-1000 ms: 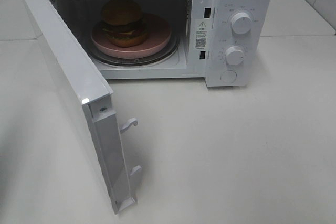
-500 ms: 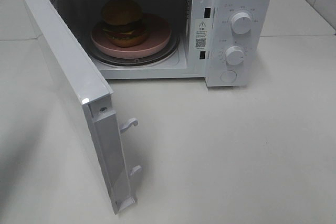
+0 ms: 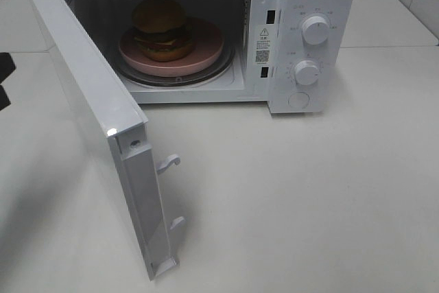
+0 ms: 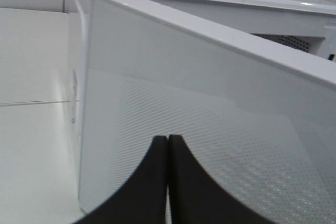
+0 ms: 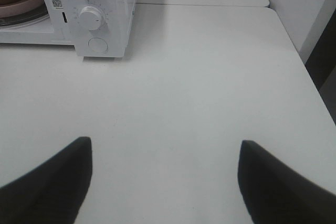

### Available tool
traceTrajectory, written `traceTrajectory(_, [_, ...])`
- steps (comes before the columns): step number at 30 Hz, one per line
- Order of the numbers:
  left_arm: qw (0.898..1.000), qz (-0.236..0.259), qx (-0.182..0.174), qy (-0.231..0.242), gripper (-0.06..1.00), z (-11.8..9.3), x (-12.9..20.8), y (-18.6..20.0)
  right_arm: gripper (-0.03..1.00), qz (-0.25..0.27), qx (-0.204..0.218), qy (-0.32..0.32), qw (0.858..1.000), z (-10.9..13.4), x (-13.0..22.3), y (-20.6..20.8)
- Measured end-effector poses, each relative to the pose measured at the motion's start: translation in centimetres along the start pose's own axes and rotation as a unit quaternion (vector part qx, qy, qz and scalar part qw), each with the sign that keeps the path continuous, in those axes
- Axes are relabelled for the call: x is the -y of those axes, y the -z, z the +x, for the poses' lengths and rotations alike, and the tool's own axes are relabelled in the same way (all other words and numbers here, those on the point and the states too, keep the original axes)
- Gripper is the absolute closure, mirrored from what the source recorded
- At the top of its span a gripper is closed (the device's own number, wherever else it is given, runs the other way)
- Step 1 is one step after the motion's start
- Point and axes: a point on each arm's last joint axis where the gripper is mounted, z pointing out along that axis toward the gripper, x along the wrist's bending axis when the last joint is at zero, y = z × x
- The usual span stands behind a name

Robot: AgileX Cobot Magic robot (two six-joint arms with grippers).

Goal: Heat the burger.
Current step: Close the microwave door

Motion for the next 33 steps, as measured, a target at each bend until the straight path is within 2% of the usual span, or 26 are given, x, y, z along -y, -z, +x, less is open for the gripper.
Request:
traceTrajectory(2, [1.000,0.010,0.020,-0.011,0.94,-0.8,0.4,-1.0,0.21,0.000,0.000,0.000,1.000,0.0,0.0,0.0])
traceTrajectory(7, [0.999,0.024,0.039,-0.017,0.94,-1.8,1.2,-2.4,0.21,0.000,0.000,0.000,1.000,0.0,0.0,0.0])
traceTrajectory(13, [0.999,0.027,0.043,-0.006,0.94,-2.4,1.5,-3.6,0.21,0.000,0.000,0.000,1.000,0.0,0.0,0.0])
traceTrajectory(19, [0.997,0.018,0.072,-0.009,0.94,-4.3,1.2,-5.2,0.21,0.000,0.000,0.000,1.000,0.0,0.0,0.0])
traceTrajectory(26, [0.997,0.005,0.079,-0.021,0.94,-5.8,1.0,-6.6,0.21,0.000,0.000,0.000,1.000,0.0,0.0,0.0])
traceTrajectory(33, [0.996,-0.014,0.083,-0.020,0.94,-8.4,0.7,-9.0,0.21,0.000,0.000,0.000,1.000,0.0,0.0,0.0])
